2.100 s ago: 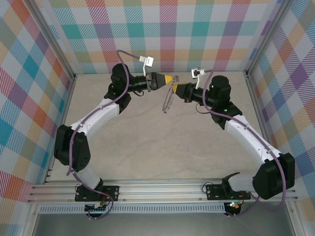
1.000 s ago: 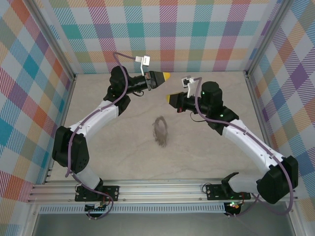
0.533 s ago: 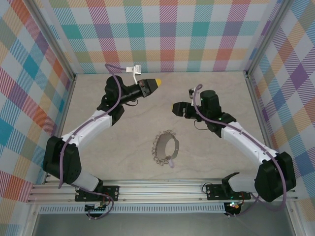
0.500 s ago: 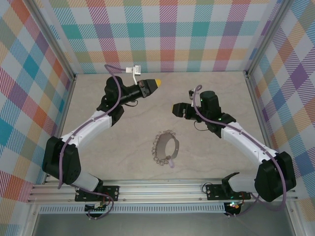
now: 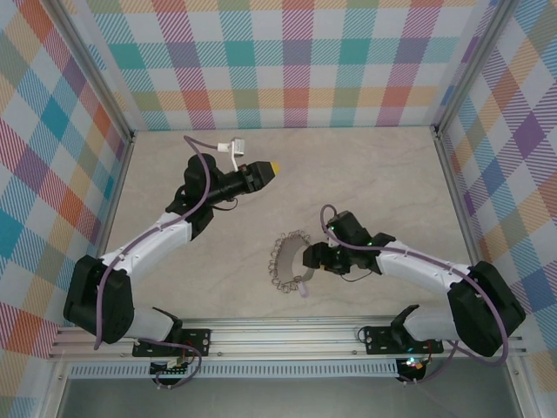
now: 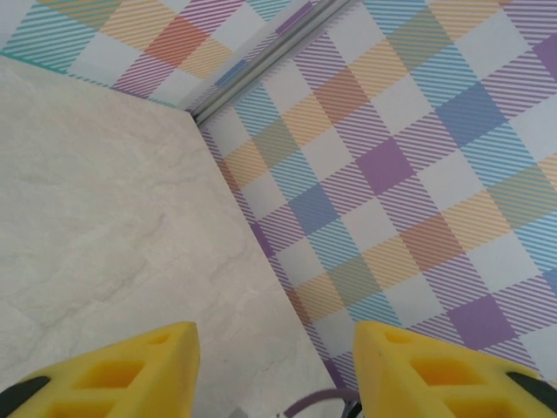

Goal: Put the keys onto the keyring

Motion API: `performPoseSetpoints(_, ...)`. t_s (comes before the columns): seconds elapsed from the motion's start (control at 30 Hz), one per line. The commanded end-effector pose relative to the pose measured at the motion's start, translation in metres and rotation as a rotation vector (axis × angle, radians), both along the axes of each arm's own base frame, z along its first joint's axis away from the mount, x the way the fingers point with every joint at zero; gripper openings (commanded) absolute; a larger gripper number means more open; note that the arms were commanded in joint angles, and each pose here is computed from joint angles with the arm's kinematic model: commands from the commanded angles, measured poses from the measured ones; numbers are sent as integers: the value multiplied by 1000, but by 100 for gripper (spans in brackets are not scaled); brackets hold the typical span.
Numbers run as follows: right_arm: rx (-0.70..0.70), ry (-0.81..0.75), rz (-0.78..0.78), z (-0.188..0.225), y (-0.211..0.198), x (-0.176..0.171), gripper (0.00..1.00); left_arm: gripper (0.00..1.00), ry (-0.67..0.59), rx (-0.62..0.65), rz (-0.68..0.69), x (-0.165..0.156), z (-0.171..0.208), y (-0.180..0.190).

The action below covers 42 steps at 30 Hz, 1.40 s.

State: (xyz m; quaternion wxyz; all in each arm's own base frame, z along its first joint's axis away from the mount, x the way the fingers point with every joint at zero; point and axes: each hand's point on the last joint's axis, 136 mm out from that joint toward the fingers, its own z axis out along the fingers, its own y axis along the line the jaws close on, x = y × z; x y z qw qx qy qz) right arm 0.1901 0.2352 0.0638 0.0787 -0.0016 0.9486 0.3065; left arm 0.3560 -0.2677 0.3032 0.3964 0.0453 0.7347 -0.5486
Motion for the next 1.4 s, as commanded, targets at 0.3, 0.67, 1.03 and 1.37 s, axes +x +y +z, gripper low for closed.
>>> performPoseSetpoints(0.3,-36,115,123,-20,11,-44,55,54,-85,33,35,-5,21,11)
performPoseSetpoints(0.67,-56,167,224,-35,41,-50,46,55,-106,44,32,-8,30,12)
performPoseSetpoints(1.03,-91,178,254,-42,51,-48,9,59,-118,58,40,-11,33,15)
performPoseSetpoints(1.37,-4,-8,278,40,70,-13,0,83,-117,139,81,-19,22,27)
